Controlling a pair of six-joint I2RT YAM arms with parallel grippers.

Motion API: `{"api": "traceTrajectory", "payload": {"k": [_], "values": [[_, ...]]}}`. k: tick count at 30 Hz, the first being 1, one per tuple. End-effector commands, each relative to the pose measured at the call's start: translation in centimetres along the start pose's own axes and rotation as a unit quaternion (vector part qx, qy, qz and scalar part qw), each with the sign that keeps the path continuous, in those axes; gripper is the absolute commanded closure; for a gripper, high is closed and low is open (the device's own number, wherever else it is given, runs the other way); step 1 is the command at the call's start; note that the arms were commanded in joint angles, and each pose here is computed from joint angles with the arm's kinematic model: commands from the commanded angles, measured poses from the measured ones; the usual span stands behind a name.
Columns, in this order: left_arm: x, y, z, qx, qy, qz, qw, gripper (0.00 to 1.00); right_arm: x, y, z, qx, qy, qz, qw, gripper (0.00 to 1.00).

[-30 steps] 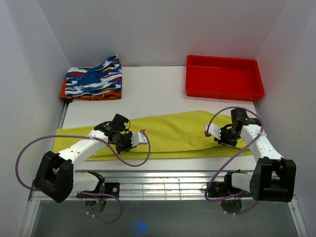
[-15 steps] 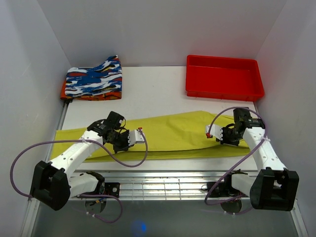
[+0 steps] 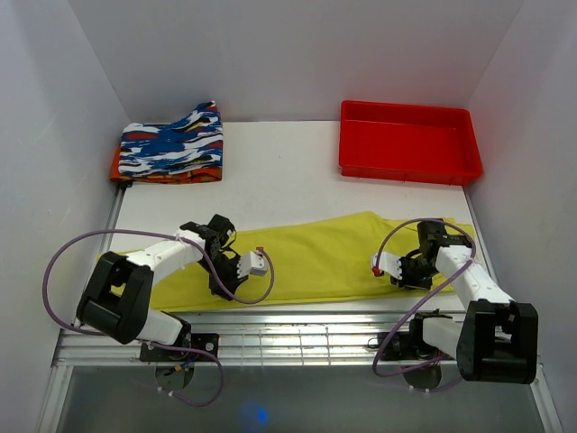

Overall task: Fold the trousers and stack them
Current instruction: Fold the trousers

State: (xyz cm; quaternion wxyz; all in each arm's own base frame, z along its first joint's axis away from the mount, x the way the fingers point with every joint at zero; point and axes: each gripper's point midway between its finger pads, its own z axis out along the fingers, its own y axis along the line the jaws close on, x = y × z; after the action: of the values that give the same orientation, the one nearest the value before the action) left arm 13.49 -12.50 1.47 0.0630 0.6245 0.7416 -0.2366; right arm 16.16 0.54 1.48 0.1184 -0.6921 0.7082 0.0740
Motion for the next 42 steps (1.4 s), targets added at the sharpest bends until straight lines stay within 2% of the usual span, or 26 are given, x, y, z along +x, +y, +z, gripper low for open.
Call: {"api": "traceTrajectory", "payload": {"k": [1,2,3,4,5,7,9,10,11,12,13,15,16,20,24,25,27,28,32,37,42], "values": [[1.7,0.6,0.9,0.005,0.038,-0.006,0.999,0.95,0.8,-2.3,0.7,0.022,0.017,0.022,0.999,0.73],[1.8,0.8,0.9,-0.001,0.041,-0.008,0.999,0.94,0.8,-2.2,0.7,0.019,0.017,0.028,0.999,0.71],[1.6,1.2,0.7,-0.013,0.039,-0.004,0.999,0.85,0.5,-3.1,0.1,0.028,0.013,0.027,0.999,0.68],[1.4,1.7,0.6,-0.026,0.037,0.000,0.999,0.82,0.4,-3.3,-0.2,0.031,0.012,0.029,0.999,0.64],[1.4,2.3,0.3,-0.040,0.042,0.002,0.998,0.78,0.4,-3.6,-0.5,0.035,0.015,0.033,0.999,0.51],[1.0,3.2,0.0,-0.055,0.040,0.004,0.998,0.68,0.4,-4.3,-1.2,0.041,0.019,0.039,0.998,0.40],[0.4,4.4,-0.3,-0.063,0.040,0.010,0.997,0.59,0.0,-5.3,-2.4,0.054,0.011,0.041,0.998,0.10],[0.1,4.9,-0.3,-0.066,0.040,0.012,0.997,0.52,-0.2,-5.3,-3.0,0.051,0.007,0.053,0.997,0.04],[-0.8,5.8,-0.8,-0.077,0.033,0.018,0.996,0.50,-0.8,-5.8,-3.6,0.055,-0.009,0.057,0.997,0.10],[-1.5,6.3,-1.0,-0.079,0.026,0.021,0.996,0.48,-1.5,-7.5,-5.3,0.076,-0.019,0.056,0.995,0.10],[-2.1,6.6,-1.2,-0.081,0.020,0.020,0.996,0.42,-1.9,-7.4,-6.2,0.072,-0.029,0.072,0.994,0.10],[-4.2,7.4,-2.7,-0.092,-0.003,0.028,0.995,0.40,-3.6,-8.4,-7.7,0.075,-0.066,0.080,0.992,0.10],[-5.2,7.5,-3.6,-0.101,-0.020,0.035,0.994,0.28,-4.5,-9.8,-9.6,0.095,-0.081,0.084,0.989,0.10],[-8.3,7.7,-7.8,-0.153,-0.073,0.028,0.985,0.24,-7.6,-12.4,-11.5,0.092,-0.157,0.136,0.974,0.07],[-9.2,7.5,-12.6,-0.195,-0.141,-0.047,0.970,0.17,-7.8,-15.4,-9.3,0.064,-0.177,0.215,0.958,0.02],[-8.3,8.1,-13.7,-0.210,-0.148,-0.090,0.962,0.16,-7.7,-15.8,-8.6,0.060,-0.173,0.241,0.953,0.01],[-6.4,8.4,-14.5,-0.226,-0.143,-0.130,0.955,0.16,-6.5,-16.0,-6.2,0.051,-0.150,0.271,0.950,0.00],[-5.1,8.7,-14.7,-0.234,-0.140,-0.157,0.949,0.16,-6.1,-16.7,-5.5,0.065,-0.148,0.279,0.947,0.03],[2.4,9.7,-14.4,-0.256,-0.128,-0.292,0.913,0.16,-2.8,-16.3,-2.2,0.082,-0.084,0.309,0.944,0.06],[8.0,10.4,-12.0,-0.261,-0.088,-0.376,0.885,0.18,1.6,-13.5,0.3,0.087,-0.007,0.330,0.940,0.10],[9.7,12.1,-9.1,-0.232,-0.073,-0.417,0.876,0.22,5.1,-11.3,-0.1,0.095,0.030,0.353,0.930,0.13]]}}
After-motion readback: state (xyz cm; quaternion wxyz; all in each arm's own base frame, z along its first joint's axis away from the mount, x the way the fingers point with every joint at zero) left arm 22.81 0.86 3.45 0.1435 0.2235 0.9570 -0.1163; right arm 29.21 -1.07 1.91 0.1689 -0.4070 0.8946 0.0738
